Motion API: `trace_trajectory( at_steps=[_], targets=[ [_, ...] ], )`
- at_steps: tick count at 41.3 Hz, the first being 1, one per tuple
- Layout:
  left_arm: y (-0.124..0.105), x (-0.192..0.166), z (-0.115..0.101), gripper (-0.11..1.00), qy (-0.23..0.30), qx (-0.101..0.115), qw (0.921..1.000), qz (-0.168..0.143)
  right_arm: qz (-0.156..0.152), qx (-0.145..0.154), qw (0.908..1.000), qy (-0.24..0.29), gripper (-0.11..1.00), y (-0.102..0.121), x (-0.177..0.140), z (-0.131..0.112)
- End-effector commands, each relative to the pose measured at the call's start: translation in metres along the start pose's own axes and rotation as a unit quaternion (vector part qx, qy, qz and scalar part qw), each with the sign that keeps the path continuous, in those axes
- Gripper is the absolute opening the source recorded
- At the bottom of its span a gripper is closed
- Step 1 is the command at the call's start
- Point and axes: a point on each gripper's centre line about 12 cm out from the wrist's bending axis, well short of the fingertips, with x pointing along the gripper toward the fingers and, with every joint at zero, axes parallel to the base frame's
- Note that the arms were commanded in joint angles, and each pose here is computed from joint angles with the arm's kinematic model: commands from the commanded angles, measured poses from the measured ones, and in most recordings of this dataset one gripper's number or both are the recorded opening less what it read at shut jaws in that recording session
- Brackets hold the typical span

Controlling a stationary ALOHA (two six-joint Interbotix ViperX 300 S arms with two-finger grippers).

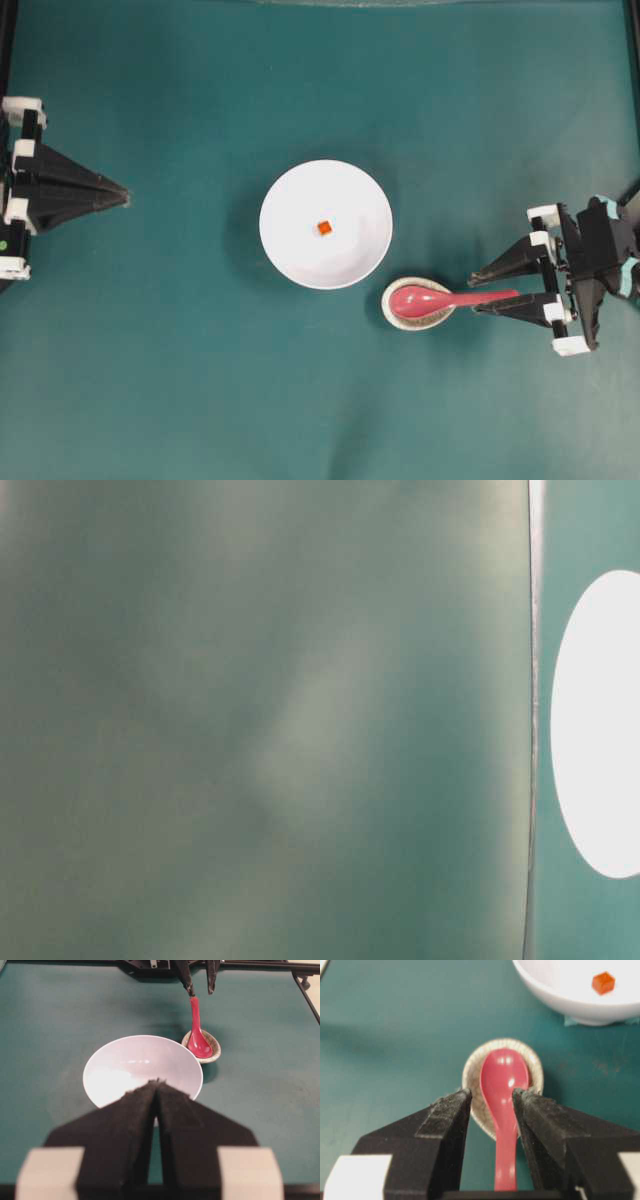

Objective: Grip the spoon and scoop the red block from the bowl with right arm.
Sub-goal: 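Lower the open right gripper around the pink spoon handle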

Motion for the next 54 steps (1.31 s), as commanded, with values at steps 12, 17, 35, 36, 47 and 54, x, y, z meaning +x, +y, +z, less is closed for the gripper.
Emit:
trace_trajectory(
  at_steps=[12, 17, 35, 36, 47, 54],
  targets=[
    [0.0, 0.002, 0.007, 0.0, -0.002, 0.002, 1.0, 0.0, -0.011, -0.022, 0.9996, 0.016, 0.46, -0.001, 0.009, -0.021],
    [0.0, 0.002, 0.006, 0.0, 0.002, 0.002, 1.0, 0.001, -0.014, -0.027, 0.9993, 0.02, 0.46, -0.003, 0.009, -0.026],
    [0.0, 0.002, 0.006, 0.0, 0.003, 0.004, 1.0, 0.001, -0.023, -0.037, 0.9985, 0.034, 0.46, -0.007, 0.011, -0.037],
    [0.0, 0.002, 0.005, 0.0, 0.005, 0.004, 1.0, 0.001, -0.024, -0.037, 0.9985, 0.034, 0.46, -0.008, 0.012, -0.037],
    [0.0, 0.002, 0.004, 0.0, 0.008, 0.004, 1.0, 0.001, -0.02, -0.047, 0.9981, 0.035, 0.46, -0.006, 0.013, -0.042],
    [0.0, 0.002, 0.004, 0.0, 0.011, 0.004, 0.9999, 0.001, -0.018, -0.049, 0.998, 0.035, 0.46, -0.005, 0.013, -0.044]
  ],
)
